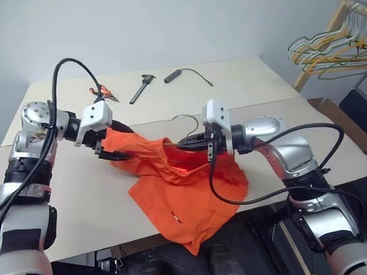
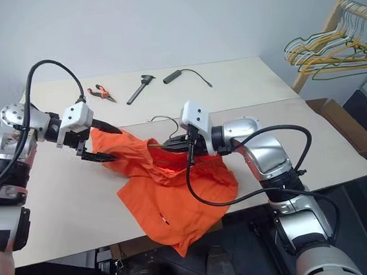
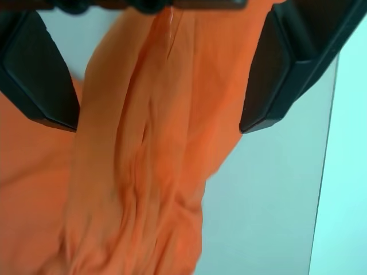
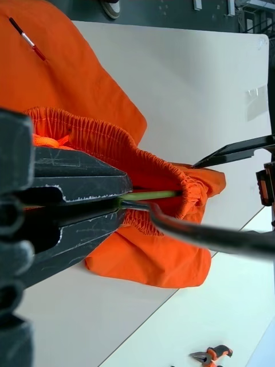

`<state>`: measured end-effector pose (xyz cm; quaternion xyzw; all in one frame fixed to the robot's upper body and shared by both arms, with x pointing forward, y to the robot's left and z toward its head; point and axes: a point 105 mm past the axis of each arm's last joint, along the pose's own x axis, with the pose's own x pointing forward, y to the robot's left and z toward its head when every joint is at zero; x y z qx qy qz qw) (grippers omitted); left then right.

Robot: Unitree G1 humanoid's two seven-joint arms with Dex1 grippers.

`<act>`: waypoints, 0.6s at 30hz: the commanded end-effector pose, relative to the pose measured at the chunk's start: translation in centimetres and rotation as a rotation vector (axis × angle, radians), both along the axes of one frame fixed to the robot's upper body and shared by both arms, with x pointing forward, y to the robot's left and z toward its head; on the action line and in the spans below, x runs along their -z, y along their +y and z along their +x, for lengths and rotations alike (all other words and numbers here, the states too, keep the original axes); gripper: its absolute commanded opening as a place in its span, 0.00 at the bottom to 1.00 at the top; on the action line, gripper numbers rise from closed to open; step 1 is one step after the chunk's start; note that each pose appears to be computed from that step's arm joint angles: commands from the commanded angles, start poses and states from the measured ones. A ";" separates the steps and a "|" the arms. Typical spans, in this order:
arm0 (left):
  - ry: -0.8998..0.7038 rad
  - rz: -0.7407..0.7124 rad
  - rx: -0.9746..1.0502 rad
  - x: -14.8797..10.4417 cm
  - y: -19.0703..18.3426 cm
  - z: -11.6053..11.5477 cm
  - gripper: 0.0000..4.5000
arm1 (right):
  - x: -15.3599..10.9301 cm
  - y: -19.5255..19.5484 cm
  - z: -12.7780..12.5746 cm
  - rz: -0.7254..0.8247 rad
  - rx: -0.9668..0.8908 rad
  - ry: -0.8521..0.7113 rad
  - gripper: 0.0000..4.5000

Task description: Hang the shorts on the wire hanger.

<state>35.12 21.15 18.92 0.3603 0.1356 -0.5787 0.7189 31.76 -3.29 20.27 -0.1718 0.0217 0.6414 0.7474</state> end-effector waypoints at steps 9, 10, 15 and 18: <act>-0.023 0.111 -0.018 1.5 1.2 0.4 0.66 | -1.8 -0.8 0.0 0.056 0.014 -0.051 0.00; -0.024 0.111 -0.020 1.5 1.2 0.5 0.58 | -1.8 -0.9 0.0 0.055 0.014 -0.051 0.00; -0.034 0.123 -0.024 1.2 1.5 0.5 0.22 | -1.7 -1.1 0.1 0.042 0.017 -0.051 0.00; -0.046 0.128 -0.034 0.9 1.8 0.6 0.01 | -1.6 -1.3 0.1 0.036 0.016 -0.052 0.00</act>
